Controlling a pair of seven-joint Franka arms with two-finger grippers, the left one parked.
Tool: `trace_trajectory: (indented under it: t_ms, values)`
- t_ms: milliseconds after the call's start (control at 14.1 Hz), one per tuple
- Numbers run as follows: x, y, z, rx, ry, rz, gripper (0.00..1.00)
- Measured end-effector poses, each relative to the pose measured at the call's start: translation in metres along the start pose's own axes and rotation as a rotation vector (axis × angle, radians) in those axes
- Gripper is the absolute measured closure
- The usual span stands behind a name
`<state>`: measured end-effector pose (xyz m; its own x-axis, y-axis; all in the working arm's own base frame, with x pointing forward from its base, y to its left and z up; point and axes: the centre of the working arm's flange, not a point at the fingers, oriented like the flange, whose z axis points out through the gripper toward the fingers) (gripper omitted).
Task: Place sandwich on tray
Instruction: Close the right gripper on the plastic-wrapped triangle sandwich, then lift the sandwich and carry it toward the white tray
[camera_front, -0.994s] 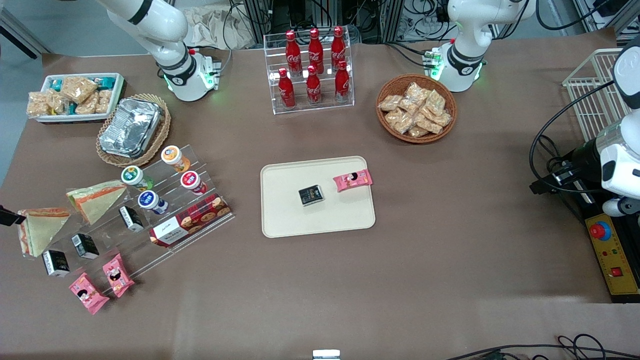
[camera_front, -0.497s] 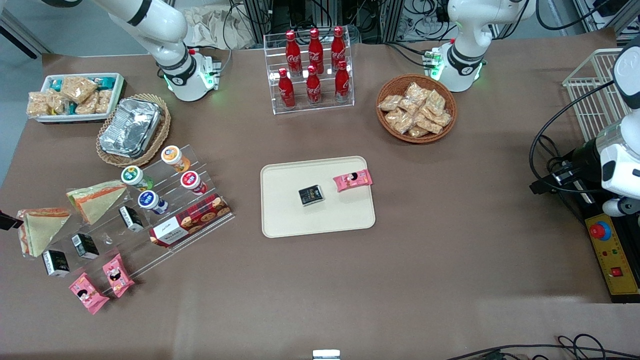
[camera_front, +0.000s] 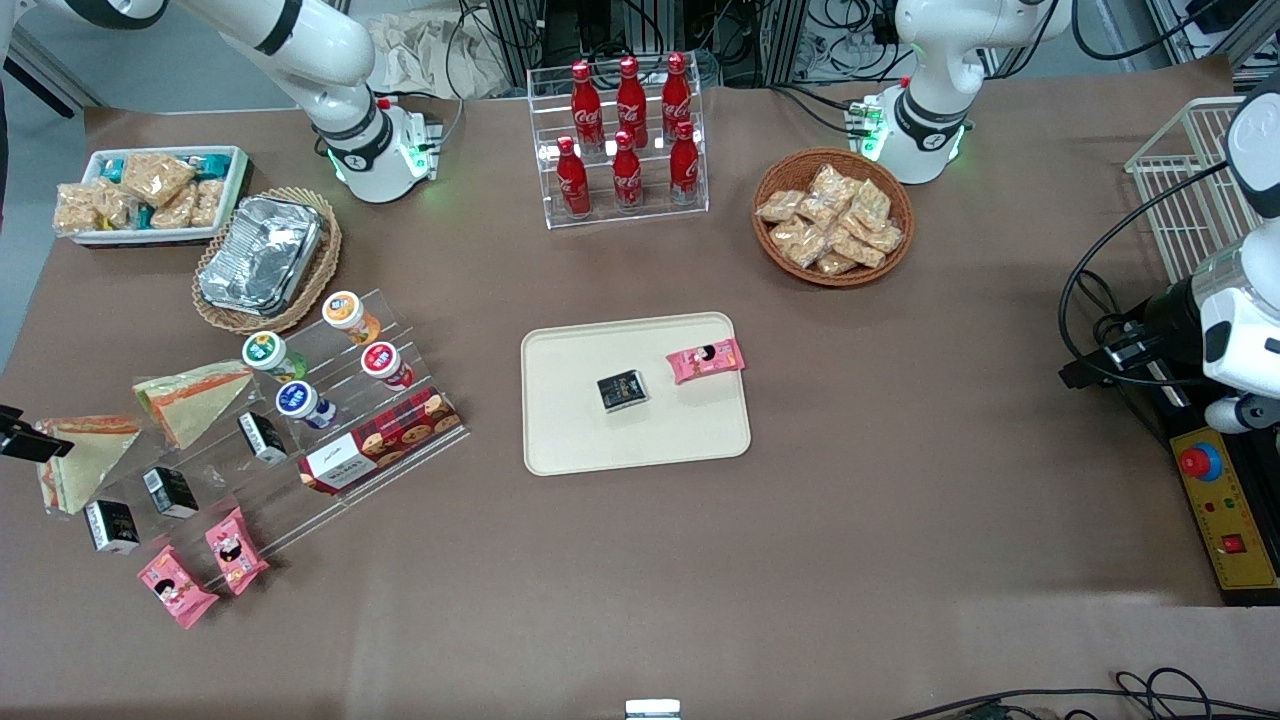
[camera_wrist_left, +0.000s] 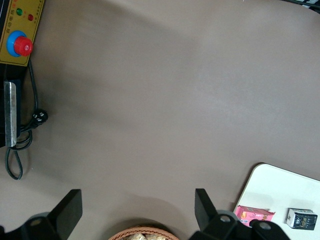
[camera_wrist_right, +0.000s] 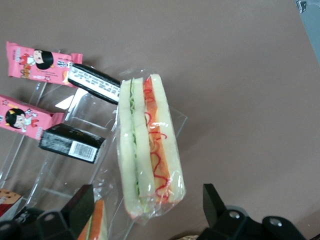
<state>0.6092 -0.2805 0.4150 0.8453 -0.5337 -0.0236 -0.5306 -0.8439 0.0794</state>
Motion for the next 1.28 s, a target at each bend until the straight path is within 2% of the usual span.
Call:
trace_trajectory:
  t_ms: [213,426,497,710,852,1135,1277]
  values:
    - [0.001,0.004,0.018,0.004,0.012,0.005,0.03]
    - [0.0,0.01,0.03,0.004,0.003,0.014,0.05]
    - [0.0,0.01,0.031,0.004,0.002,0.014,0.11]
    - [0.0,0.01,0.031,0.005,0.007,-0.022,0.43]
    - [0.0,0.009,0.031,0.006,0.014,-0.04,0.59]
    - [0.001,0.004,0.028,0.011,0.023,-0.108,0.79]
    - [0.004,0.005,0.015,0.011,0.035,-0.165,0.79]
